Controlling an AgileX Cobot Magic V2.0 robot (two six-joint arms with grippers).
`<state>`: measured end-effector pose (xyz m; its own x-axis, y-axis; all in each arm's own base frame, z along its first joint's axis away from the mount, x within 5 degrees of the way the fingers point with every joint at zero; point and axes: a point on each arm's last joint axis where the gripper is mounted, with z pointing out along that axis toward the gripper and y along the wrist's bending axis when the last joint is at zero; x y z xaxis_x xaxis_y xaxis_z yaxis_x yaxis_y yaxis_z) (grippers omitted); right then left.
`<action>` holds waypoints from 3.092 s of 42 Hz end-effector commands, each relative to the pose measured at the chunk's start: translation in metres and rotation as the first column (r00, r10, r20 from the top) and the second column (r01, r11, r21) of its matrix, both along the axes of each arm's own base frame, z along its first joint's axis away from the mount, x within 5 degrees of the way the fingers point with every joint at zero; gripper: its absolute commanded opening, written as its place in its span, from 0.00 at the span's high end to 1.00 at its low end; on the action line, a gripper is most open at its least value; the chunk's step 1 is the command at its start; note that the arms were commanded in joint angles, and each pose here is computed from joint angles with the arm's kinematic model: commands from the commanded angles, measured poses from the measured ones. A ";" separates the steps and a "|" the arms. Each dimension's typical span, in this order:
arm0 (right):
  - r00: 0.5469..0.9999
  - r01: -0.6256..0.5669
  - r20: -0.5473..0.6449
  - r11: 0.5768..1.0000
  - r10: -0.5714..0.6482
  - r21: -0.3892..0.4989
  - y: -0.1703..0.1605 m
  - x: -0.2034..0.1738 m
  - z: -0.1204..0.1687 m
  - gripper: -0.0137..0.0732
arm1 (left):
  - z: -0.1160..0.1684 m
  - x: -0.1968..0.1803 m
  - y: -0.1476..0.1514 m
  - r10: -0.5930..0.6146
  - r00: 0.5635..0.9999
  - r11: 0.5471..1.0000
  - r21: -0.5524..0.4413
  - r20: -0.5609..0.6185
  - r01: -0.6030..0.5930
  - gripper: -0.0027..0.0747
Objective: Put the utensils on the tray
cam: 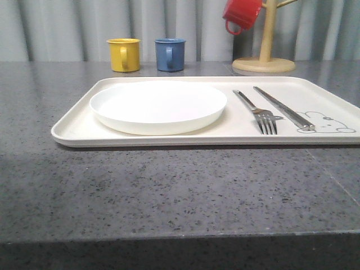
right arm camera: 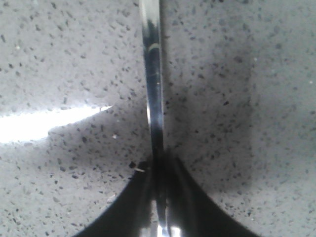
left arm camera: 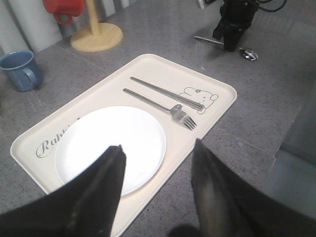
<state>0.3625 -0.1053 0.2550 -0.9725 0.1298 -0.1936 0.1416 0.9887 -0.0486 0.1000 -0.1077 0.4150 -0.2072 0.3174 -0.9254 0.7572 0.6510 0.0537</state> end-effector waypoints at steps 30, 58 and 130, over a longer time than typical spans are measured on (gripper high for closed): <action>0.951 -0.287 0.200 0.913 0.236 0.291 0.143 -0.025 0.080 0.81 | 0.015 0.000 -0.001 0.002 0.998 0.996 -0.086 0.058 0.003 0.56; 0.970 -0.197 0.195 0.942 0.146 0.273 0.142 0.009 0.042 0.81 | 0.015 0.000 -0.001 0.002 0.998 0.996 -0.086 0.058 0.003 0.56; 0.607 -0.546 0.660 0.836 0.442 -0.058 0.154 -0.195 0.160 0.44 | 0.015 0.000 -0.001 0.002 0.998 0.996 -0.086 0.058 0.003 0.56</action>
<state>0.1981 0.0521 0.3955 -0.6673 -0.2753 -0.6920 -0.4163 0.9083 0.0401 0.1000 -0.1077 0.4150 -0.2072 0.3174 -0.9254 0.7572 0.6510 0.0537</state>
